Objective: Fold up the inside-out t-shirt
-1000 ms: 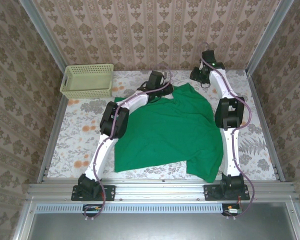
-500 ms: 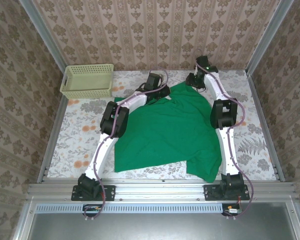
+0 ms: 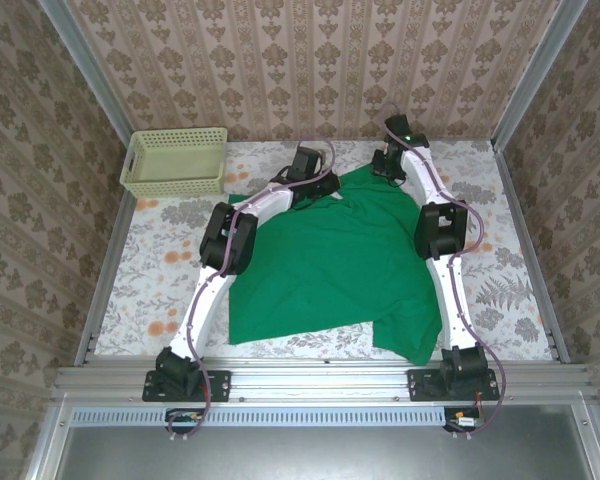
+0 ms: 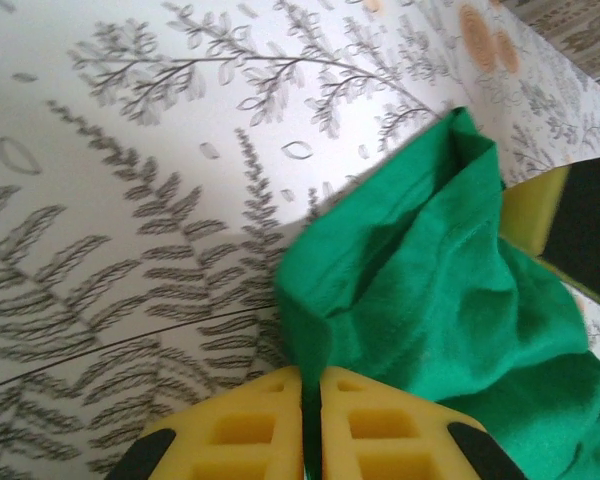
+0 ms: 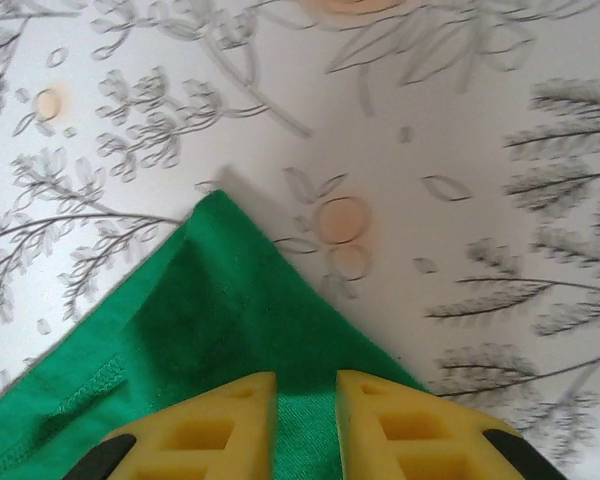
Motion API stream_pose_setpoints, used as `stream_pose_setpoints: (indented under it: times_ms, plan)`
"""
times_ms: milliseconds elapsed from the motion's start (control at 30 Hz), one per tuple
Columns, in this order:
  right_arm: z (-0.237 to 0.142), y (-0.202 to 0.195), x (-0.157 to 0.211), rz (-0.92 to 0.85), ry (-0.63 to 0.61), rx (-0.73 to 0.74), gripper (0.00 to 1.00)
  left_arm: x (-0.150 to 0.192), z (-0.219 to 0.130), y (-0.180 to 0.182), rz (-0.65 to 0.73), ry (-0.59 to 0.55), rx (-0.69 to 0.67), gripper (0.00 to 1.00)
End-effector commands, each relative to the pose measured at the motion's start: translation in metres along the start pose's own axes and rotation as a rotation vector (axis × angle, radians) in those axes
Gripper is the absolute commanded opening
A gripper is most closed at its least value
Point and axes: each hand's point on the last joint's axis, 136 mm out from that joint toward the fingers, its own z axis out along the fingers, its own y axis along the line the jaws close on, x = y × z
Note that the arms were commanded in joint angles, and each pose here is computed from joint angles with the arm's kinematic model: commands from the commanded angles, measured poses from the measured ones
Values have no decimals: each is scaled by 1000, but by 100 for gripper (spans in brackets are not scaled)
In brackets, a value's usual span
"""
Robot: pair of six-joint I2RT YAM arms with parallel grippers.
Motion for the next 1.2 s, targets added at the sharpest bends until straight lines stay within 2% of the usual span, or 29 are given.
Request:
stream_pose_setpoints:
  times_ms: [0,233,467,600,733,867,933,1067,1167]
  plan:
    - [0,-24,3,75,27,60,26,-11,-14,8,-42,-14,-16,14]
    - [-2,-25,3,74,31,57,26,-15,-24,14,-33,-29,-55,25]
    - [-23,-10,-8,15,-7,4,29,-18,-14,-16,66,-9,-26,42]
    - [-30,-24,-7,48,-9,61,29,-11,0,-27,96,20,-37,43]
    - [-25,-37,-1,110,16,55,30,-9,3,-48,111,7,18,43]
    - [-23,-65,15,194,70,136,28,-4,6,-74,144,3,90,42]
    - [-23,-71,26,239,93,132,27,1,9,-84,154,13,121,42]
    - [-32,-63,39,270,77,60,27,23,25,-88,144,71,138,43]
    - [-43,-67,47,281,58,59,28,42,34,-73,116,122,100,43]
